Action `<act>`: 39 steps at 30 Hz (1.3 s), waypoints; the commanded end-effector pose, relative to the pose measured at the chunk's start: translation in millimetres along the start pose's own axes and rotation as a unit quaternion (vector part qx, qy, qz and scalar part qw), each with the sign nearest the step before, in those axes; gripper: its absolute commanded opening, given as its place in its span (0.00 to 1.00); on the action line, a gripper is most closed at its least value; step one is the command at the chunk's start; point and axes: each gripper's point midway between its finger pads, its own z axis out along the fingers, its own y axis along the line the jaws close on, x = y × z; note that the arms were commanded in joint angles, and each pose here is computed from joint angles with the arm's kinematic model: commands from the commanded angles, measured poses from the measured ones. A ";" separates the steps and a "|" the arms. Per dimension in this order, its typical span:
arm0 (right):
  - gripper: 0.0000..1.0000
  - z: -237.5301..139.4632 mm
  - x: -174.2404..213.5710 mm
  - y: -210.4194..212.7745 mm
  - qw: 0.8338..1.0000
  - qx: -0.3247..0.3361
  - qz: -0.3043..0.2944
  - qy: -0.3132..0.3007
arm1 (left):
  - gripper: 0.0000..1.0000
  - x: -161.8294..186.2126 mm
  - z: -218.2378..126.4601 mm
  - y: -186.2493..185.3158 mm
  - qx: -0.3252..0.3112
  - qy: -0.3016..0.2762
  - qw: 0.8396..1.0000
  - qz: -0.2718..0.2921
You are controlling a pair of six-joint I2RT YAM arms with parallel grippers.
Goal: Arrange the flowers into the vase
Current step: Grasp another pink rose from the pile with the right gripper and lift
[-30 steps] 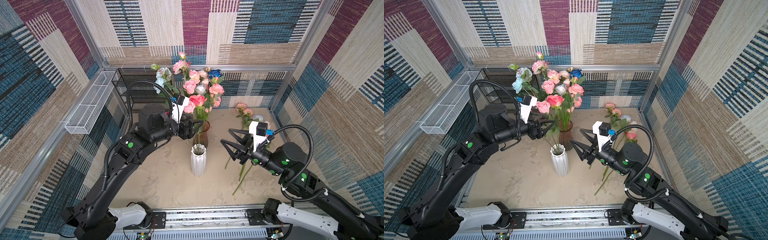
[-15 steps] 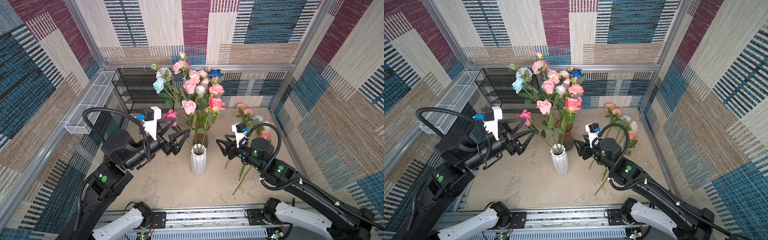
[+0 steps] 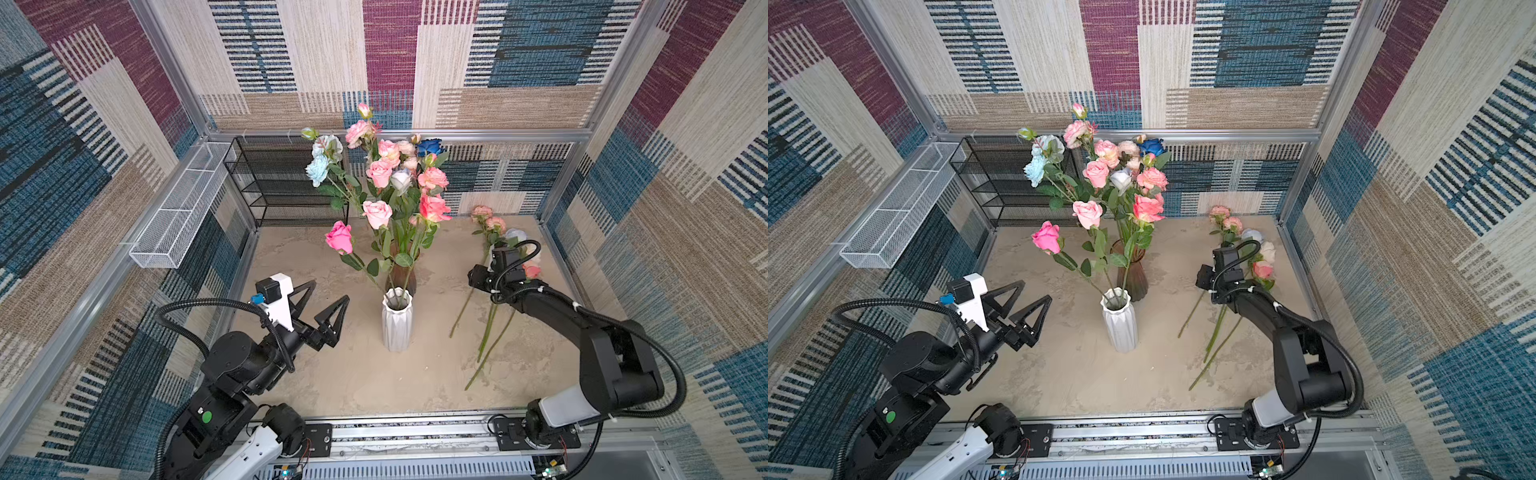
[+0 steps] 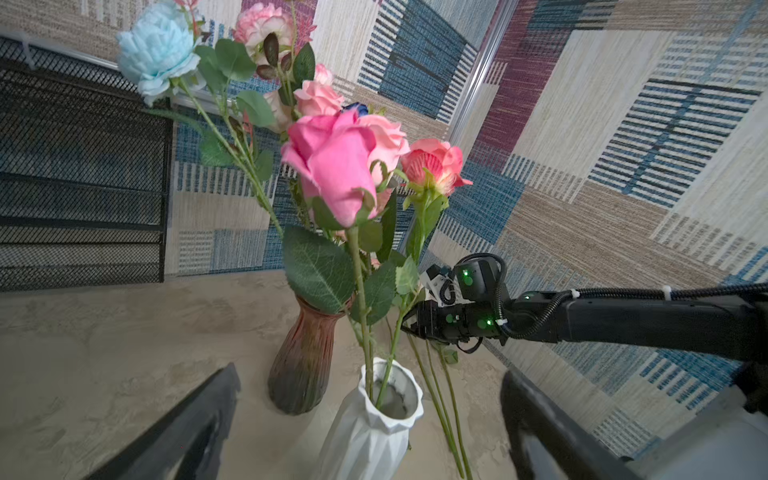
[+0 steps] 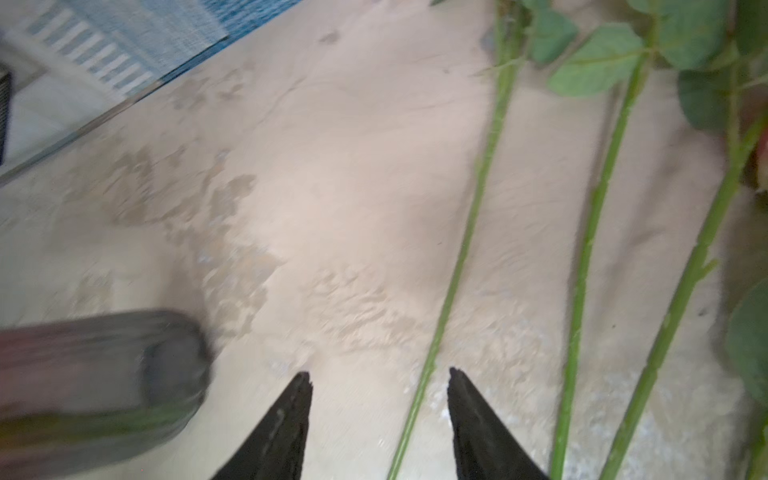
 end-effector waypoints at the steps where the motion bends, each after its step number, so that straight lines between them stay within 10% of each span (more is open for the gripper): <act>1: 0.54 22.8 -22.9 -5.7 0.999 0.013 0.028 -0.025 | 0.99 5.8 -2.0 10.2 -0.021 -0.007 1.000 -0.017; 12: 0.50 85.8 -13.5 -49.4 0.993 0.091 0.069 0.023 | 0.99 25.4 -8.9 24.7 -0.046 0.002 0.998 -0.034; 21: 0.11 83.7 -17.0 -41.8 0.996 0.069 0.056 0.017 | 0.99 23.6 -6.4 21.1 -0.039 0.007 0.999 -0.030; 39: 0.00 -113.5 -82.4 46.0 0.968 -0.161 0.023 -0.191 | 0.99 -17.3 12.4 -32.4 0.058 0.047 0.997 0.007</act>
